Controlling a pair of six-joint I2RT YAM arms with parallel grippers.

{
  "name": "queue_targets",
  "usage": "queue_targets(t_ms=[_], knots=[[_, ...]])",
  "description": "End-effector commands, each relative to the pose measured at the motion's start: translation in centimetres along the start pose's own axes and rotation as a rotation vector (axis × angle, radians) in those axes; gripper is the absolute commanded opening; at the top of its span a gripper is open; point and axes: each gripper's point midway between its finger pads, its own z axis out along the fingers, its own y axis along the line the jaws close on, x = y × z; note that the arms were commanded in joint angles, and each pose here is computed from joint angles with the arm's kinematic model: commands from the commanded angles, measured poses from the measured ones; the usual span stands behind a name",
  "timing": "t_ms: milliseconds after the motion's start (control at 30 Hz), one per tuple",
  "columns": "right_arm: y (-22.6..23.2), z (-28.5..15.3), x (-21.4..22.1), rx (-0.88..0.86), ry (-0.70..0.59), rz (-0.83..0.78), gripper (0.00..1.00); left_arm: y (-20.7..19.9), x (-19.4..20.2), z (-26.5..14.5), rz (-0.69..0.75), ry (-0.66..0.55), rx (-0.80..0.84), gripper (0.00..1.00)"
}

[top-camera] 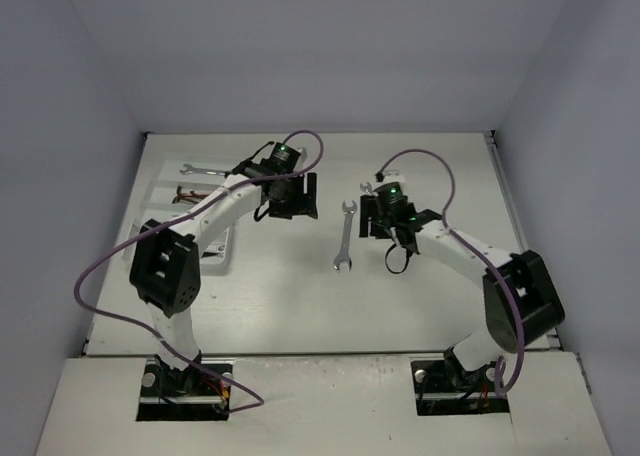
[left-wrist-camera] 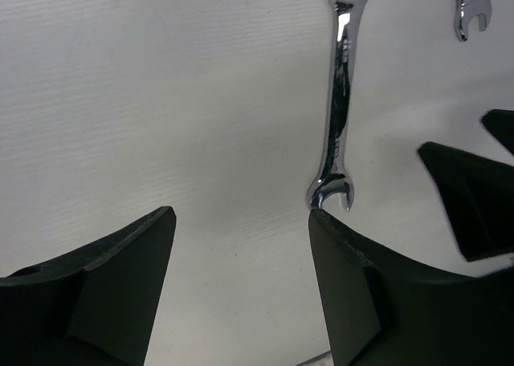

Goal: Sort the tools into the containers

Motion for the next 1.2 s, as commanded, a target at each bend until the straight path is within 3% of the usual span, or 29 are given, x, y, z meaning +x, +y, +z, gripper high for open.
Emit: queue_targets(t_ms=[0,133,367,800,1100,1167], knots=[[-7.1,-3.6,-3.0,0.153,-0.15,0.201,0.62,-4.4,-1.8,0.9,0.116,-0.039,0.009,0.64],[-9.5,-5.6,-2.9,0.197,-0.198,0.255,0.63,-7.1,-1.0,3.8,0.17,0.008,-0.019,0.64],[-10.8,-6.4,-0.4,0.215,-0.168,0.29,0.63,-9.9,0.2,7.7,0.25,0.035,-0.068,0.64],[-11.7,-7.4,0.4,0.225,-0.184,0.312,0.64,-7.2,2.1,12.8,0.272,0.098,-0.218,0.59],[-12.0,-7.9,0.2,0.229,-0.195,0.315,0.64,-6.5,3.9,14.6,0.231,0.168,-0.212,0.4],[-12.0,-8.1,0.2,0.229,-0.197,0.312,0.64,-6.1,4.7,15.0,0.211,0.204,-0.207,0.24]])
